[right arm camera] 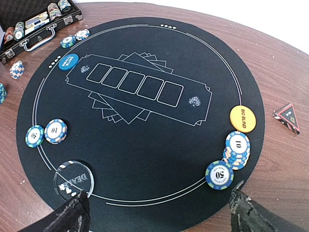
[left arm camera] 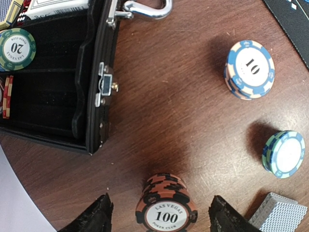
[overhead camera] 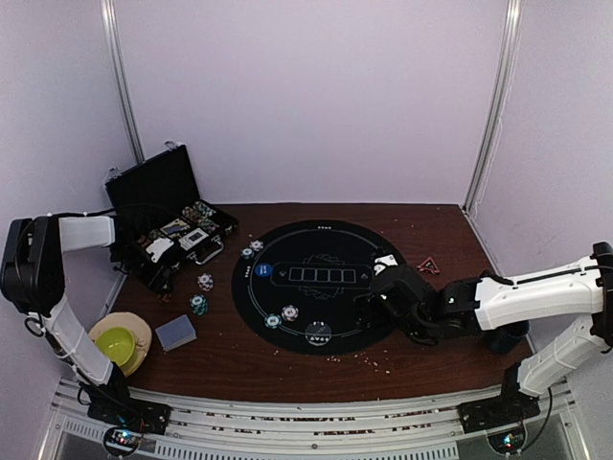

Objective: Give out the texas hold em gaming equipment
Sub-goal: Pick up the poker chip from the pile of poker chips.

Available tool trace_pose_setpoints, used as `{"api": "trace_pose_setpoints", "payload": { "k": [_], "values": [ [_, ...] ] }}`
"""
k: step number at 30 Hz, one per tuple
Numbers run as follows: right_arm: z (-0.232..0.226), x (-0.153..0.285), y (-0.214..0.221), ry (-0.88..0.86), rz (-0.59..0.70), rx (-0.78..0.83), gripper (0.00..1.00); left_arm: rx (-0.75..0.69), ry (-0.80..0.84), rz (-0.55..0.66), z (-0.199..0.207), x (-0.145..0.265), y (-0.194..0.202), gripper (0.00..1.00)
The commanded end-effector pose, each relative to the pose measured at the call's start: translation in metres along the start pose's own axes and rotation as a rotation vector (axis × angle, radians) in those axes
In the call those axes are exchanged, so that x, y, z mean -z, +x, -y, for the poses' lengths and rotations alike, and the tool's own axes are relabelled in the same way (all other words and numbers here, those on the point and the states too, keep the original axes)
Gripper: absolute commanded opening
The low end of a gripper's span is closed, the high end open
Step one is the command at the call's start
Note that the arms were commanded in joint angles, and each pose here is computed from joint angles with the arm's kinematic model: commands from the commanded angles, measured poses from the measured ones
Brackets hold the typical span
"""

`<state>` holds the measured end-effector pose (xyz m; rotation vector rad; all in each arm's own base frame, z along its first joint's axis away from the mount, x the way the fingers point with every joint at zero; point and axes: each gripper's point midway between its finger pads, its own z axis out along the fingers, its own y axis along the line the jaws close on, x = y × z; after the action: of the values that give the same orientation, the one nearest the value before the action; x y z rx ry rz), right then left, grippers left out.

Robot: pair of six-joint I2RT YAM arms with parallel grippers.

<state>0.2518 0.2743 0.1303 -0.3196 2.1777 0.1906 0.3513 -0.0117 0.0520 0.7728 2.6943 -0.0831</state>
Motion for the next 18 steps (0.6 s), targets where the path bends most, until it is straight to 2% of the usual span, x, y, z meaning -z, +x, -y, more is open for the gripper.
{"api": "trace_pose_setpoints", "payload": {
  "k": [1, 18],
  "values": [
    [-0.0011, -0.0004, -0.0026, 0.015, 0.017, 0.004, 1.0, -0.01, 0.0, 0.025, -0.0066, 0.0015, -0.0074, 0.71],
    [-0.0007, -0.0015, -0.0025, 0.021, 0.016, 0.005, 1.0, -0.006, -0.002, 0.015, -0.0098, -0.0006, -0.0052, 0.56]
  ]
}}
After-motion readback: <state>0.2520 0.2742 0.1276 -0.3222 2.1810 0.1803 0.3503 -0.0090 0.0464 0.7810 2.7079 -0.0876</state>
